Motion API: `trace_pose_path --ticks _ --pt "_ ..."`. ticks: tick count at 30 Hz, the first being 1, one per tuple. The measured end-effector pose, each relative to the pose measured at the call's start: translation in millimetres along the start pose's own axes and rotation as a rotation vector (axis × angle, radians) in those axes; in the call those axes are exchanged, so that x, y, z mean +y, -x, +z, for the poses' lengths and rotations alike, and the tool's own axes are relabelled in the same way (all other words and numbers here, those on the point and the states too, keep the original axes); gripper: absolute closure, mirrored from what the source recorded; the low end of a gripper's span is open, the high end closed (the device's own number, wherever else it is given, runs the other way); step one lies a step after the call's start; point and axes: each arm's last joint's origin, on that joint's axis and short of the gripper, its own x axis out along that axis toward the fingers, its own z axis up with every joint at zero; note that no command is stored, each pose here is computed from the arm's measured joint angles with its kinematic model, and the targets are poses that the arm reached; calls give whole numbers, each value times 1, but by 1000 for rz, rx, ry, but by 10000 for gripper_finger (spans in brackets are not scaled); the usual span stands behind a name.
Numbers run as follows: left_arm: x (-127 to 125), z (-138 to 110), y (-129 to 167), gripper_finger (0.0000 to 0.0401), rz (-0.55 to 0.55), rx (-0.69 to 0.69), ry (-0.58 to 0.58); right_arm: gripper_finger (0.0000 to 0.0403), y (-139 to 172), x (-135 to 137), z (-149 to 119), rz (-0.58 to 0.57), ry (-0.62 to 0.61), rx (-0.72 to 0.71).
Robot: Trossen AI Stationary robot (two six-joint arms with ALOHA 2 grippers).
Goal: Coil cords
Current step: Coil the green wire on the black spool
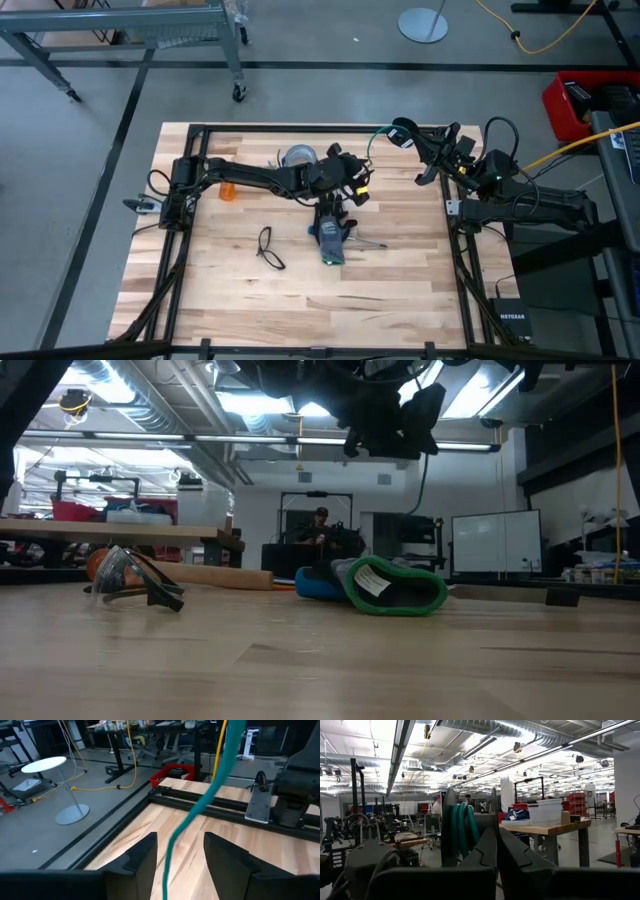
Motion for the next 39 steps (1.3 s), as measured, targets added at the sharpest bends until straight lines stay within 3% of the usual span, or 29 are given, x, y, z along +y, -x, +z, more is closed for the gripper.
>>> trace_pose_path --ticks 9,14,19,32,39 --pt "-2 -5 -4 347 -12 8 -3 402 0 0 0 0 0 0" --pt "-3 -11 -7 372 -15 19 -8 402 0 0 1 0 -3 -8" --pt "-3 -11 -7 364 -14 21 -9 400 0 1 1 29 -4 -15" --pt "-4 -12 -7 289 -15 30 -12 400 0 1 1 33 -4 -14" --pt "-5 -17 -5 281 -13 79 48 400 0 1 1 33 -3 -13"
